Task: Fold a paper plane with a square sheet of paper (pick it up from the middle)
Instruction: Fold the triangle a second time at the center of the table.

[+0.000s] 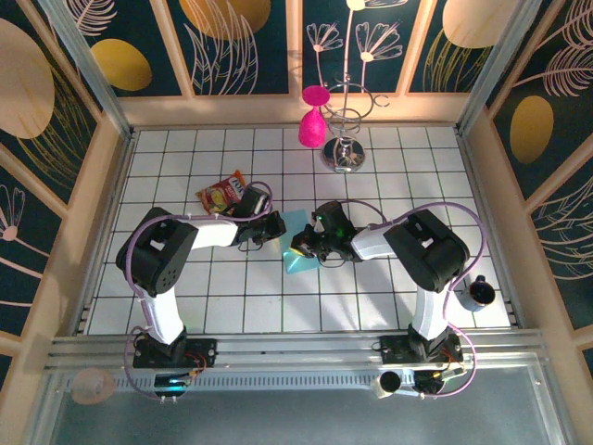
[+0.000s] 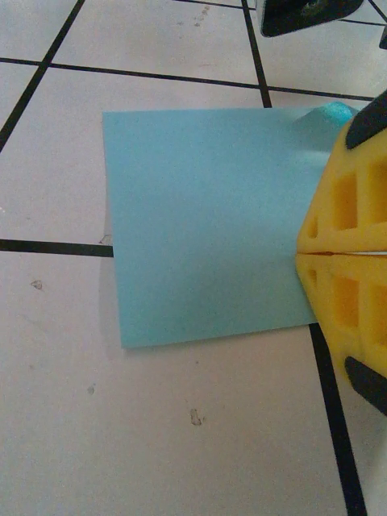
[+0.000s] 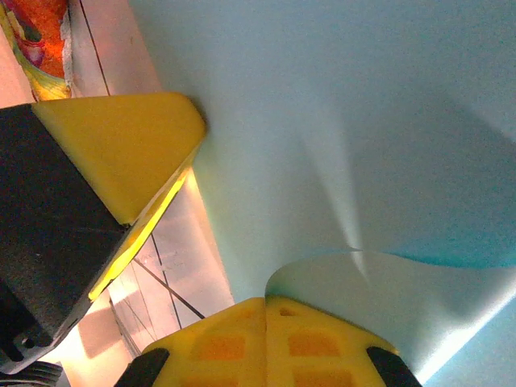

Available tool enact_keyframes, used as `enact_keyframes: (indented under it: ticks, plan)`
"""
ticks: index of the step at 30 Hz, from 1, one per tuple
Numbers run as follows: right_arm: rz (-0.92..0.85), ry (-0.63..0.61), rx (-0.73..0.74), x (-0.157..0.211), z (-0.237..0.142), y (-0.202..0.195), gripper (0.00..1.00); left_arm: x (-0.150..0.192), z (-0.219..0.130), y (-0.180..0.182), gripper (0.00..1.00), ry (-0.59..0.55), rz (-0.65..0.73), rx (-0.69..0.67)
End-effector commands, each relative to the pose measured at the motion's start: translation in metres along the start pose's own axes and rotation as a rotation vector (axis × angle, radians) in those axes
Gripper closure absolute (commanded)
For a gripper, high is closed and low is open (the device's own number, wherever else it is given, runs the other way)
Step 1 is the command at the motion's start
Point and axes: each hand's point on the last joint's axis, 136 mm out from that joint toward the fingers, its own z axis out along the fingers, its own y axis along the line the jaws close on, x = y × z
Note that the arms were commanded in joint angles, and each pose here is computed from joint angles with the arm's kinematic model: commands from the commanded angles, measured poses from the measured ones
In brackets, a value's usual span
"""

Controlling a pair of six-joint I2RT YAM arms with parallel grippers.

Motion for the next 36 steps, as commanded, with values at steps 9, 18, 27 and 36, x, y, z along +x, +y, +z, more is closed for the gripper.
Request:
enact_keyframes:
  ticks: [9, 18, 27, 36]
  plan:
    - [0.042, 0.031, 0.059, 0.004, 0.009, -0.015, 0.94, -0.025, -0.028, -0.017, 0.84, -0.080, 0.019, 0.013]
    - [0.046, 0.027, 0.069, 0.001, 0.008, -0.015, 0.83, -0.046, -0.064, -0.012, 0.78, -0.164, -0.001, 0.010]
    - [0.036, 0.027, 0.061, -0.001, 0.007, -0.012, 0.67, -0.032, -0.080, -0.003, 0.75, -0.174, -0.031, 0.017]
    - [0.031, 0.024, 0.063, -0.001, 0.006, -0.012, 0.60, -0.008, -0.082, -0.012, 0.76, -0.119, -0.050, 0.117]
